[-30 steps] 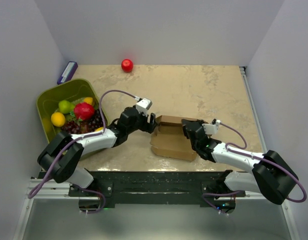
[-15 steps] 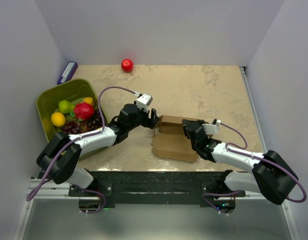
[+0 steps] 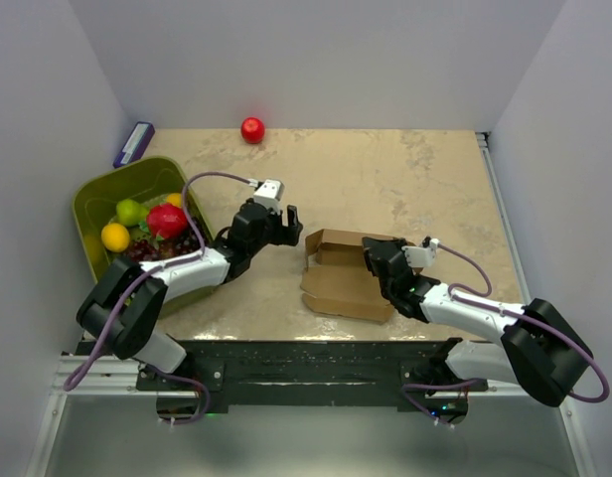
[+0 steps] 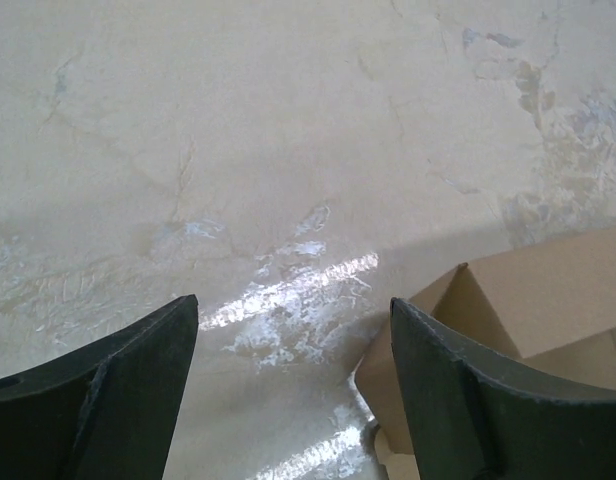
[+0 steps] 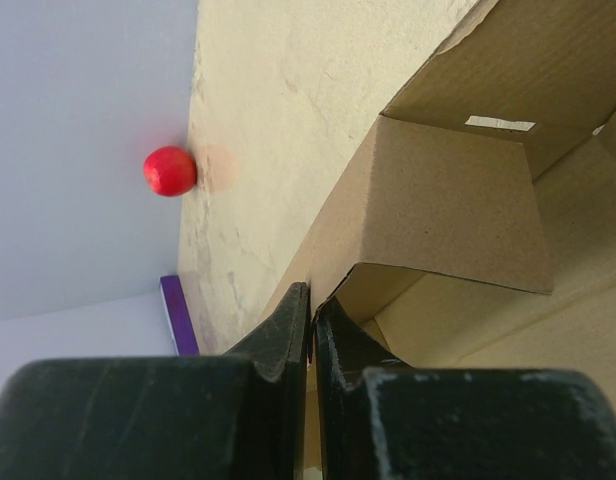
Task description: Fold the paper box
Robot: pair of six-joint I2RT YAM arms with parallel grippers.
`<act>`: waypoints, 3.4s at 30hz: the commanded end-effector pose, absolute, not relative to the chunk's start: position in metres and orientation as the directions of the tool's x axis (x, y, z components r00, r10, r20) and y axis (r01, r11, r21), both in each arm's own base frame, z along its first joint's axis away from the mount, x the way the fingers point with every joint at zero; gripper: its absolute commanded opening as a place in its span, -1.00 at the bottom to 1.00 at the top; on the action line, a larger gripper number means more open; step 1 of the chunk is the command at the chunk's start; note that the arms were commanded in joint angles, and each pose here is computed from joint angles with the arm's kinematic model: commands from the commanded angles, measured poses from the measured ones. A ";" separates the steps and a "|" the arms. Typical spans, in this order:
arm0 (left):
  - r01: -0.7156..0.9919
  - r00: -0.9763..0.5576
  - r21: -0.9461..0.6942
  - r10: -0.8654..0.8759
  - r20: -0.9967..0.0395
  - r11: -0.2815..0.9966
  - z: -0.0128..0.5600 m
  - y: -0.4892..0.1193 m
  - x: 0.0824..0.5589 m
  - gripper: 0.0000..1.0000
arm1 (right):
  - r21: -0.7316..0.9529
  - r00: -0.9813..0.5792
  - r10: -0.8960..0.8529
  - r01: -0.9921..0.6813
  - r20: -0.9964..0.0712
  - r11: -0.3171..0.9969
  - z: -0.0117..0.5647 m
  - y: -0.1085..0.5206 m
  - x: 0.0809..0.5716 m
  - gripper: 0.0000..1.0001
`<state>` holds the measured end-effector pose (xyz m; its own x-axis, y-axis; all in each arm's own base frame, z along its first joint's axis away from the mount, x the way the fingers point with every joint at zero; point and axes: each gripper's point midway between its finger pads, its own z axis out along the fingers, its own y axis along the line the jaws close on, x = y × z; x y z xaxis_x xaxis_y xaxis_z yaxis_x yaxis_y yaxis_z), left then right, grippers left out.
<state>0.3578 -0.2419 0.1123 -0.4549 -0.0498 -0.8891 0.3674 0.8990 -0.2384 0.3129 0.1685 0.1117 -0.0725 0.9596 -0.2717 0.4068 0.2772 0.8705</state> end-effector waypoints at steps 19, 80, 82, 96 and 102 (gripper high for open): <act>0.668 -0.418 -0.222 0.112 -0.902 0.710 0.077 -0.284 0.324 0.61 | 0.849 -0.052 0.939 0.414 -0.339 0.330 0.112 0.160 0.316 -0.88; 0.470 -0.349 -0.016 0.169 -0.922 0.883 0.045 -0.316 0.329 -0.24 | 0.799 -0.082 0.909 0.449 -0.408 0.399 0.096 0.165 0.305 -0.98; 0.451 -0.346 -0.015 0.160 -0.924 0.892 0.046 -0.315 0.334 -0.33 | 0.799 -0.084 0.908 0.448 -0.410 0.402 0.096 0.166 0.305 -0.98; 0.345 -0.370 0.037 0.172 -0.913 0.938 0.040 -0.291 0.340 -0.83 | 0.787 -0.144 0.874 0.386 -0.464 0.481 0.121 0.177 0.306 -0.46; 0.386 -0.483 -0.014 0.190 -0.855 0.922 0.033 -0.275 0.343 -0.97 | 0.746 -0.213 0.767 0.183 -0.605 0.640 0.181 0.176 0.296 0.56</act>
